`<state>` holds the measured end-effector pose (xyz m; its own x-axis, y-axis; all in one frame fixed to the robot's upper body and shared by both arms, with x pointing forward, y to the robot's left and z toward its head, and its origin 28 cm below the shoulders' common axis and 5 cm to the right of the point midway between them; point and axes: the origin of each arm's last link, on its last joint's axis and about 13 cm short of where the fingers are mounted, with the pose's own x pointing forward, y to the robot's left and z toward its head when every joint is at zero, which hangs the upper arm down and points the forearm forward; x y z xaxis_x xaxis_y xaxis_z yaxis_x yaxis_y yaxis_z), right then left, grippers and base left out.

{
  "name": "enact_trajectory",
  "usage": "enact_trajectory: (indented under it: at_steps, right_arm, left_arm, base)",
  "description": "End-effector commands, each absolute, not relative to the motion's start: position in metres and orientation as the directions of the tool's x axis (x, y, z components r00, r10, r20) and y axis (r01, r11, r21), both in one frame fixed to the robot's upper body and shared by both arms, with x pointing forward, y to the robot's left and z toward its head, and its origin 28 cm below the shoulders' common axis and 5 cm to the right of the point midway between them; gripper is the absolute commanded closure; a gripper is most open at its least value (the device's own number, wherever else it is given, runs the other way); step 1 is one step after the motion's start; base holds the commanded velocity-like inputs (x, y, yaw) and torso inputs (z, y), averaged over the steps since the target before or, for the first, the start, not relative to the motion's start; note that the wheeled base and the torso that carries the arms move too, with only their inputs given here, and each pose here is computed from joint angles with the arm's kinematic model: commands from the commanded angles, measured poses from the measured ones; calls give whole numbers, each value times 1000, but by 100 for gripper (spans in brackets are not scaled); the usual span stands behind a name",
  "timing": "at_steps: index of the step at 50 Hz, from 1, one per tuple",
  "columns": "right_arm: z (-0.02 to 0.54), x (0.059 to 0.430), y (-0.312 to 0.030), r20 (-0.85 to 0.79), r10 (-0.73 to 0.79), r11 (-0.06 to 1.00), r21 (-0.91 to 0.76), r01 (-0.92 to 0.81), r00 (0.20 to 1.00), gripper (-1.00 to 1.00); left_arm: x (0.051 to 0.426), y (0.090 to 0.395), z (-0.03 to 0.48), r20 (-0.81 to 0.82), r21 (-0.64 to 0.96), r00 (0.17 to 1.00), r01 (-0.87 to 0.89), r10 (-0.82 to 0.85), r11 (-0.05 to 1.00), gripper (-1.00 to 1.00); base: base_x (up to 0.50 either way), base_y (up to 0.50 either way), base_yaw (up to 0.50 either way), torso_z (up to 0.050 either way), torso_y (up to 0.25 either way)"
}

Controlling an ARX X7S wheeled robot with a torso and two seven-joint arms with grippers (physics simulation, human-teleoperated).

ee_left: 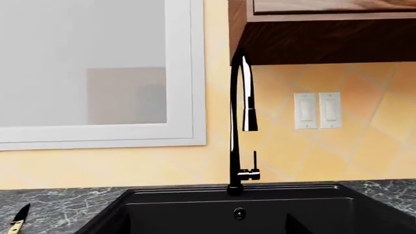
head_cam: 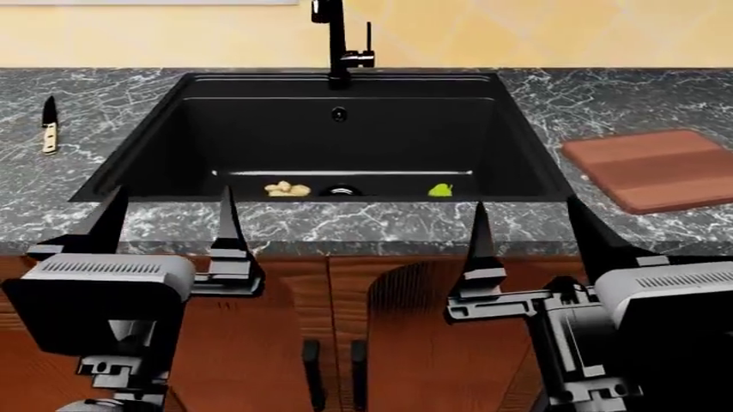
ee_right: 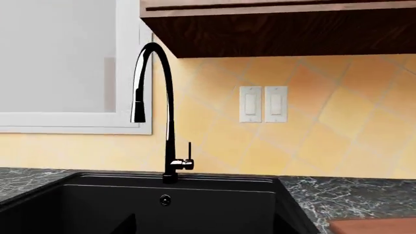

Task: Pick the vegetables from the sink and place them on the cutting board.

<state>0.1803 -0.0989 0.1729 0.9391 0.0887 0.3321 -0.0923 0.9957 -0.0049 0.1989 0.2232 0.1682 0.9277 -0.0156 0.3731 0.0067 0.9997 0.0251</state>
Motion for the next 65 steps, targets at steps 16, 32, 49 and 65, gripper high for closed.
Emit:
enact_trajectory:
  at_steps: [16,32,49,65]
  right_arm:
    - [203,224,-112,286,109,994,-40,-102,952,-100]
    - [276,322,-127,88,61,997,-54,-57,994,-100]
    - [286,328,-128,59,44,997,-71,-40,997,-100]
    - [288,327,-133,62,16,997,-82,-11,998,-100]
  left_arm:
    - [241,219,211,321,70,947,-5,-17,998,-100]
    - [330,242,285,194,-124,975,-87,110,988,-100]
    - [339,248,294,183,-127,974,-115,137,985,-100]
    - [339,246,294,177,-91,977,-105,119,990,-100]
  base:
    - [348,301,0,0,0]
    - [500,0,0,0,0]
    - [500,0,0,0,1]
    - [500,0,0,0,1]
